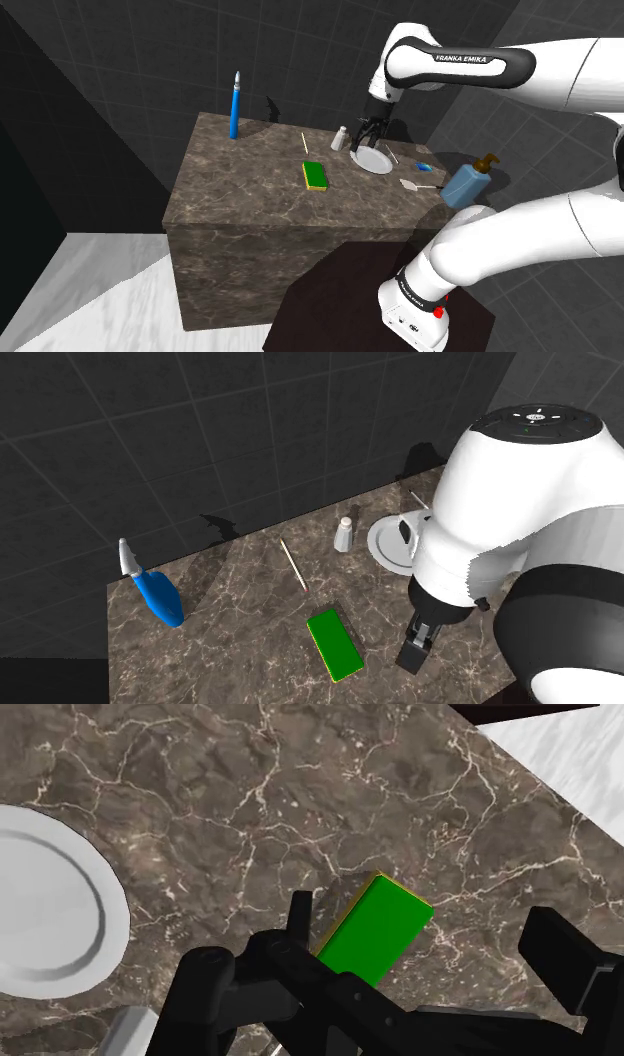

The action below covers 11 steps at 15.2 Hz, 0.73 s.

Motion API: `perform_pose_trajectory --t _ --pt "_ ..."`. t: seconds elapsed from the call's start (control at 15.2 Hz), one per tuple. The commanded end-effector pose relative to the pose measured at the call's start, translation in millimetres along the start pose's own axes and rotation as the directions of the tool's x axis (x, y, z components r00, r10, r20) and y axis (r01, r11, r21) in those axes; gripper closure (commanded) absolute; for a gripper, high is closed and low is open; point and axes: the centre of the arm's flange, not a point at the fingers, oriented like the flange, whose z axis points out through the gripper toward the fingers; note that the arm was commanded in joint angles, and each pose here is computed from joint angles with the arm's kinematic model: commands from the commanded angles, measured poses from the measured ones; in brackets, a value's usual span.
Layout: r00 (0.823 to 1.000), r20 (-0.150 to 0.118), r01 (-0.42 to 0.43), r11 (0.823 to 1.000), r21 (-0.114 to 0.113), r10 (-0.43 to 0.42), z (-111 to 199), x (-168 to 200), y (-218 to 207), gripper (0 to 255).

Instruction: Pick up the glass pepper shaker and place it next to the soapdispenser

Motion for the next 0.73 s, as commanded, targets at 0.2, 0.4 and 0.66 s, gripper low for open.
perform_pose_trajectory --t 0.2,0.4,0.66 --pt "1.0 -0.023 0.016 0.999 -0.035 -0.017 13.5 43.5 38.8 0" --pt "0.999 -0.036 0.025 0.998 -0.055 -0.027 22.9 70.0 61.6 0" --pt "0.998 -0.052 0.036 0.996 -0.082 -0.041 34.1 105.8 92.0 0"
